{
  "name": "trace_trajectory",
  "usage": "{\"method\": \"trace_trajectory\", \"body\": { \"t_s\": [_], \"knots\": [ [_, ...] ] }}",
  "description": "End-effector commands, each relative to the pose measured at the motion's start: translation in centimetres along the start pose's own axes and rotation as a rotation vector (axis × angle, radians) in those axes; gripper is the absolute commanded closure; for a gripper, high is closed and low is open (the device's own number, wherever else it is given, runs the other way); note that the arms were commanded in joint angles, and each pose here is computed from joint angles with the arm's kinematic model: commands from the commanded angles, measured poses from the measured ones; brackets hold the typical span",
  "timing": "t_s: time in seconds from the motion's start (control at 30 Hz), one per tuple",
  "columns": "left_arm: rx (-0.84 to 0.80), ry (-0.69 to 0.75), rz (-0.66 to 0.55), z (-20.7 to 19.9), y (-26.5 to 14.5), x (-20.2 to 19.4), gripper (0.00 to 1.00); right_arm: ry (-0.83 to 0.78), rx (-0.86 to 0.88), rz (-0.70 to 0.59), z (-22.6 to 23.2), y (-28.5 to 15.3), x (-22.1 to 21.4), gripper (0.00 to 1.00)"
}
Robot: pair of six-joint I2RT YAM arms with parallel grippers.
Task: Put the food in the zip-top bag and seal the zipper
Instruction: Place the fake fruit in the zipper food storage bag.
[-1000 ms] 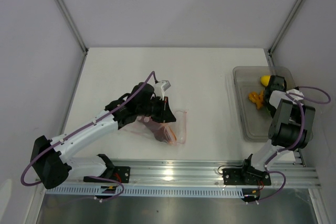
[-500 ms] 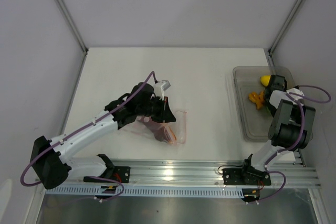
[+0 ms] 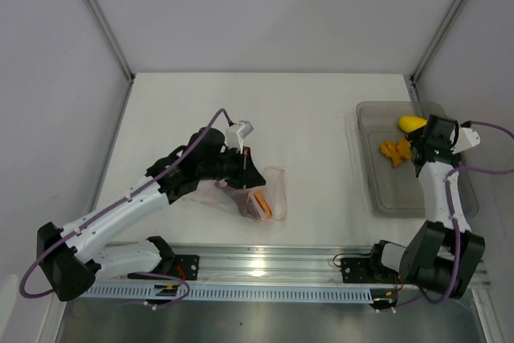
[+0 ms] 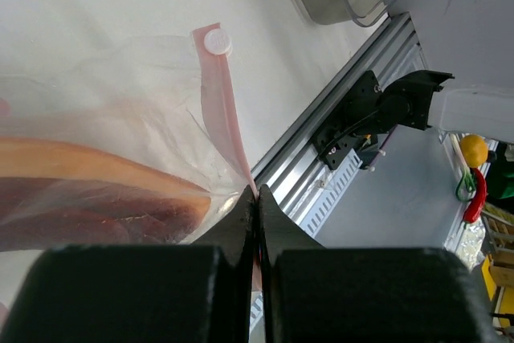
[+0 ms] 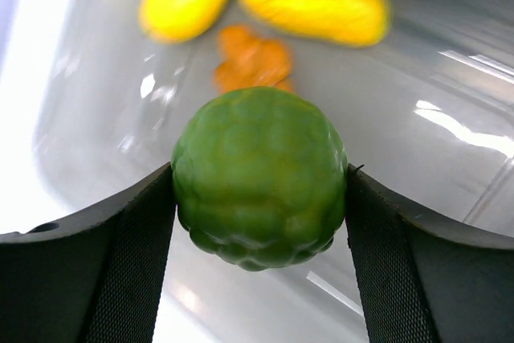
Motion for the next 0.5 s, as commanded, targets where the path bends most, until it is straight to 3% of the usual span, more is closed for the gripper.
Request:
{"method": "trace_trajectory", "body": {
  "t_s": [0.0,0.03,0.27,0.47],
  "knots": [
    [-0.061,0.013,-0.068,-2.2,-2.1,2.1,0.99,-0.075,0.224,0.144,2.2,-4.3,-1.8,1.0],
    [-0.069,0.016,-0.075,-2.5,-2.5,2.3,0.99,-0.094,0.345,0.231,3.7,-6.1,-2.9,1.0],
    [-0.131,-0.014,-0.113,-4.5,-4.3,3.8,0.99,-0.249,0.905,0.459,8.2,-19.9,-6.6,1.0],
    [-0.215,-0.083,-0.126,-6.1,-4.2,4.8,1.0,-0.443,1.261,0.653,8.6,-30.1,-9.4,1.0]
  ]
}}
Point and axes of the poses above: each gripper's point midway between its finger pads, its own y axis out along the fingers, its own z axis along the line the jaws close on, x = y × z, the point moved 2 cm from there along -y, back along the fingers, and after that the axes turned 14 degrees about y, right-handed, at the moved point
